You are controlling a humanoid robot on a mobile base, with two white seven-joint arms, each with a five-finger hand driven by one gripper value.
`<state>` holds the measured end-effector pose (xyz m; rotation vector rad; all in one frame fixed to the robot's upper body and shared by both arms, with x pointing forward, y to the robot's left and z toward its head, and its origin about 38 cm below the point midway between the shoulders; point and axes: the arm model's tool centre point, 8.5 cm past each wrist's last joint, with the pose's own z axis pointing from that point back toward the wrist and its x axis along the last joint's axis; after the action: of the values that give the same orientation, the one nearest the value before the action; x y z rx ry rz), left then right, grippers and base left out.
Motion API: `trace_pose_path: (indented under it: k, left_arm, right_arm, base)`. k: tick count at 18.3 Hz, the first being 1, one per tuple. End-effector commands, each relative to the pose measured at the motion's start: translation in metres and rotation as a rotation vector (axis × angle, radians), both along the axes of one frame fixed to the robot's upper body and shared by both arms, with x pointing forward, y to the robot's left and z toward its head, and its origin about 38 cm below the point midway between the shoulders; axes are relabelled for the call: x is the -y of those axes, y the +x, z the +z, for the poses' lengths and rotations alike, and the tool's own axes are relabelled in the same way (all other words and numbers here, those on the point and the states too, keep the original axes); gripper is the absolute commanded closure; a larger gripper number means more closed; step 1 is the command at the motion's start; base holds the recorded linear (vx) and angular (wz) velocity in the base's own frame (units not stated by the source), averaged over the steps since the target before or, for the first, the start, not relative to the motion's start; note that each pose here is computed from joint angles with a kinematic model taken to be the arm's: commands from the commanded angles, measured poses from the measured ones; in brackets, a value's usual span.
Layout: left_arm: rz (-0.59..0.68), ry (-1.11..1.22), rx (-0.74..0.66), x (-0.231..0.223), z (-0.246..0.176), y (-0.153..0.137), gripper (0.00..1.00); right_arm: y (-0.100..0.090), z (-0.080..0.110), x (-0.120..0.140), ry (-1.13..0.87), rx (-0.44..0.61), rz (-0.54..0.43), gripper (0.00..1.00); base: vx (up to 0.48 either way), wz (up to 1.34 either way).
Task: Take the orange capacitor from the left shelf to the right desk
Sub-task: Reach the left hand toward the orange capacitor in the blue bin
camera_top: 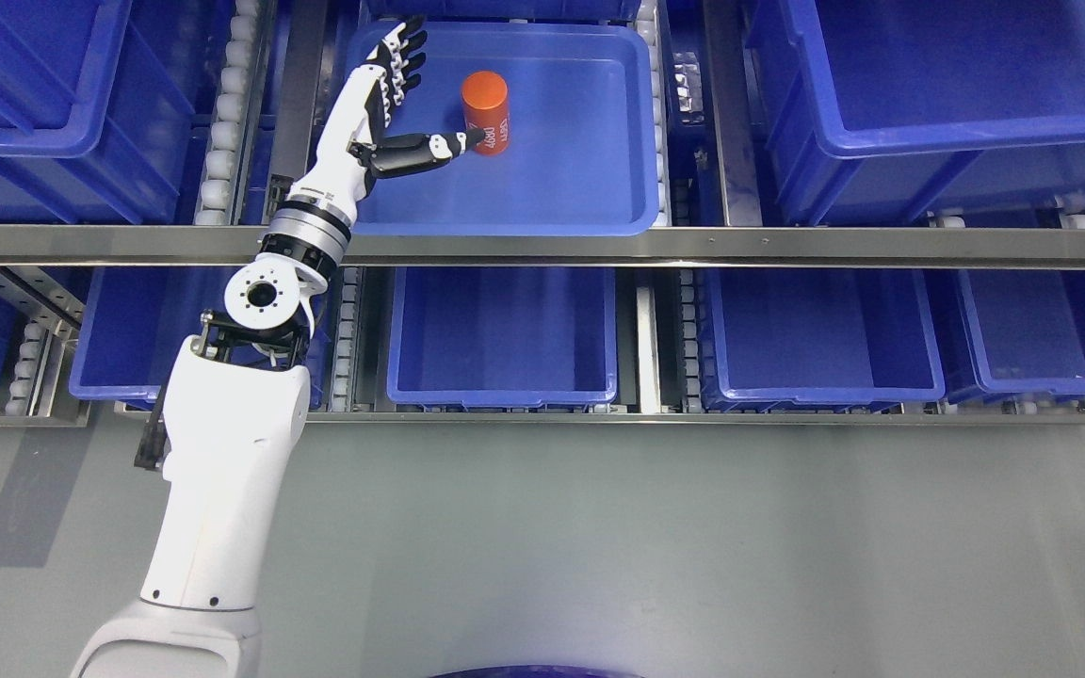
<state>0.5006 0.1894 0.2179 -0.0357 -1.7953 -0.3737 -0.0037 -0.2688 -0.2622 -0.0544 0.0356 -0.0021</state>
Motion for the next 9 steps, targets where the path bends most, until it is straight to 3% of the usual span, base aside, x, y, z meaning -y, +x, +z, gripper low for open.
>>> trace_pose_path:
  k: [1,9]
  left_arm:
    - [-0.041,0.113,-0.096,0.02,-0.033,0.013,0.01]
    - [-0.053,0.166,-0.119,0.027,-0.029,0.035,0.02]
  right_arm:
    - [0.003,0.0,0.011,-0.018,0.02,-0.009,0.0]
    - [0.003,0.0,0.011,-0.018,0.02,-0.009,0.0]
  base:
    - [0.0,0.0]
    - [0.0,0.0]
